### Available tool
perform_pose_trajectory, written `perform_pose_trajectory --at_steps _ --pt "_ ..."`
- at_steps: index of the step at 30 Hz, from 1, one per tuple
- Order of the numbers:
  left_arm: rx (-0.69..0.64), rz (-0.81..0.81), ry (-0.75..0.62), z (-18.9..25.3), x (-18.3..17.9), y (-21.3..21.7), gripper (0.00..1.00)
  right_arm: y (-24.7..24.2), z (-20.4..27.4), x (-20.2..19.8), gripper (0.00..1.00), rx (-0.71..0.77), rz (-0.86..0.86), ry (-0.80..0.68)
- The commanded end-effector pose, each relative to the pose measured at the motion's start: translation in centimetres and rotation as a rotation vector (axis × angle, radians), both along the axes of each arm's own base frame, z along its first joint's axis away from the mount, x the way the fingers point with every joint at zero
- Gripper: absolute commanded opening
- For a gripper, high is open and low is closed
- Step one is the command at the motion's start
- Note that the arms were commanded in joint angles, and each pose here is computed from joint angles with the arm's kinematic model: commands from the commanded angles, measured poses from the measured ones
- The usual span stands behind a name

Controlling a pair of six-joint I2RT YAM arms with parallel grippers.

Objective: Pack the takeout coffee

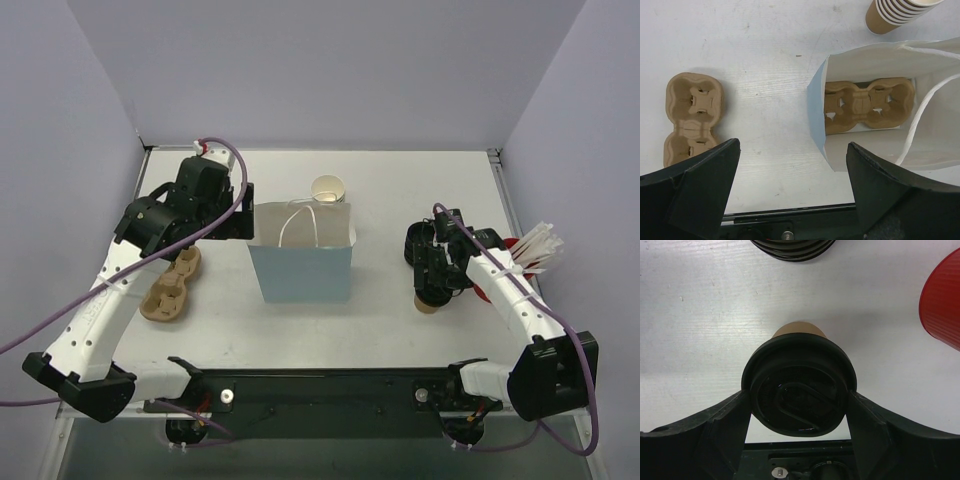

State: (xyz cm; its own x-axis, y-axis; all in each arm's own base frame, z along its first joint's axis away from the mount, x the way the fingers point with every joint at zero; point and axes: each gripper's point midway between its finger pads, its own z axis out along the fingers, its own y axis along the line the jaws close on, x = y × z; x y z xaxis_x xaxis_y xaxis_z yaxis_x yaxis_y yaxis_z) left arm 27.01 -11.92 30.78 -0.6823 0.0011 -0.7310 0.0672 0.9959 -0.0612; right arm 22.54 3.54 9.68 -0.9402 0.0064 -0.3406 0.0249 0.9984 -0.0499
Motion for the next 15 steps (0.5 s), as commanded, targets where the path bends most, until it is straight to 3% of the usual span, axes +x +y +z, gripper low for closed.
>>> perform_pose_trajectory --at_steps 1,11,15 --pt "-0.006 -0.006 -0.081 2.3 0.9 -0.3 0.97 -0.5 -0.6 -0.9 0.68 -0.011 -0.017 0.022" --pt "-0.018 -0.052 -0.087 2.5 1.3 -1.9 0.97 0.8 1.2 0.2 0.61 0.057 -0.015 -0.045" --pt "-0.003 -0.066 -0.055 1.3 2.2 -2.7 0.89 1.0 1.8 0.1 0.59 0.072 -0.008 -0.060"
